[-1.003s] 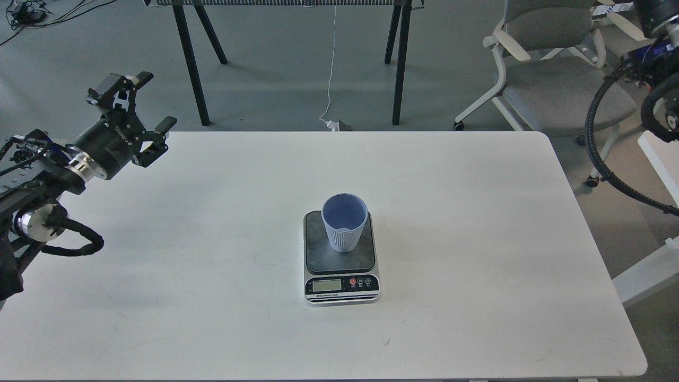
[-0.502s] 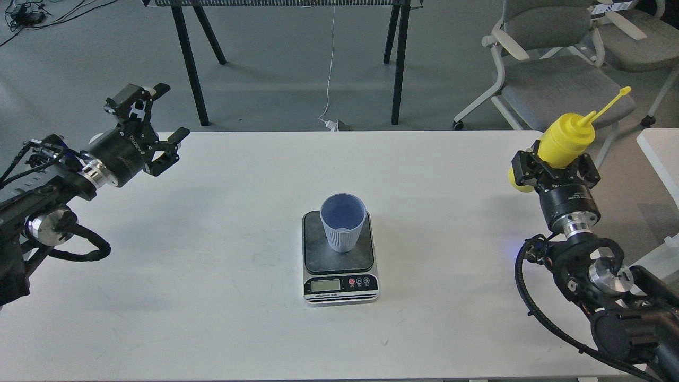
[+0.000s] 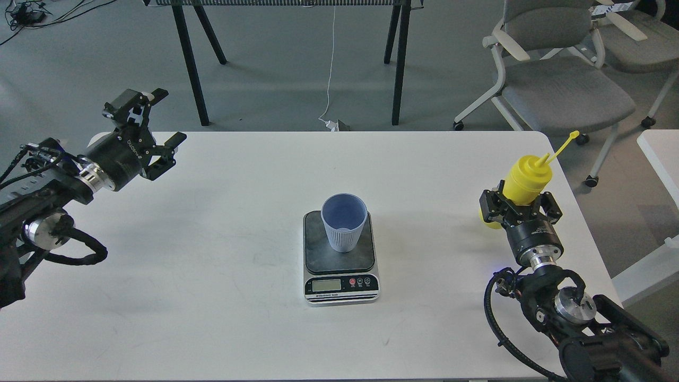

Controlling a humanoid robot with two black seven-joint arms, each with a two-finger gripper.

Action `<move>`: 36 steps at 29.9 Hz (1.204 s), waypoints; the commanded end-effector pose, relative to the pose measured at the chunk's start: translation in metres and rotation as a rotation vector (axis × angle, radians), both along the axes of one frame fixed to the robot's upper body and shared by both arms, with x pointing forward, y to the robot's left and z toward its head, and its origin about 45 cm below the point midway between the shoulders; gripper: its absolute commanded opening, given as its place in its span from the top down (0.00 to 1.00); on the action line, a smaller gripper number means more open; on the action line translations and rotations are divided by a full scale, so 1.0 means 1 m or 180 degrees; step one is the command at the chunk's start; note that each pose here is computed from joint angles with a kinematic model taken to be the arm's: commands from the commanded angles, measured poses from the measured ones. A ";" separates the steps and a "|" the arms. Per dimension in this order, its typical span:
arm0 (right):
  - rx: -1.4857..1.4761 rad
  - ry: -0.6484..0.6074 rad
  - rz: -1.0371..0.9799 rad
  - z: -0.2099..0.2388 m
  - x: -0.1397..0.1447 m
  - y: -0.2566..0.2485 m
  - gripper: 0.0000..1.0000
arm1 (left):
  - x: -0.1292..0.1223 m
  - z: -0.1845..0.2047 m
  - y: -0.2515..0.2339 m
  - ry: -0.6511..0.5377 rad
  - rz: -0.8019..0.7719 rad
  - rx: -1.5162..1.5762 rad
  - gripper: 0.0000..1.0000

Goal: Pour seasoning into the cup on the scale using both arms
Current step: 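Turn the bottle upright and lower it beside the scale, then set the bottle on the table and open the right gripper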

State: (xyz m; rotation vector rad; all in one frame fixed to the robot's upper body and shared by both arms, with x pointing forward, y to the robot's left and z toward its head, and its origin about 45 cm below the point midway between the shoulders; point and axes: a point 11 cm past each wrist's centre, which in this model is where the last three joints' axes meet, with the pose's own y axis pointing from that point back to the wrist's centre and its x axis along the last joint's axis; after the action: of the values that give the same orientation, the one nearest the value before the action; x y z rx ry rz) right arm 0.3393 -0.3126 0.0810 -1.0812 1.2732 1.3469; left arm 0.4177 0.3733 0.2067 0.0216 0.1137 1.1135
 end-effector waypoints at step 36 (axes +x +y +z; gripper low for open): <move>-0.0308 0.0105 0.0270 -0.021 -0.013 0.022 0.36 | -0.003 -0.006 -0.002 0.0036 -0.0010 -0.0013 0.01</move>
State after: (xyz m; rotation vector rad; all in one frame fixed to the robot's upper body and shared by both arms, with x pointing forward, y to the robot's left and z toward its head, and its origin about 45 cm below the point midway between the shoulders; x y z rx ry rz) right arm 0.3277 -0.2924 0.0573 -1.1877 1.3546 1.3813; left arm 0.4150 0.3712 0.2011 0.0235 0.1264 1.1107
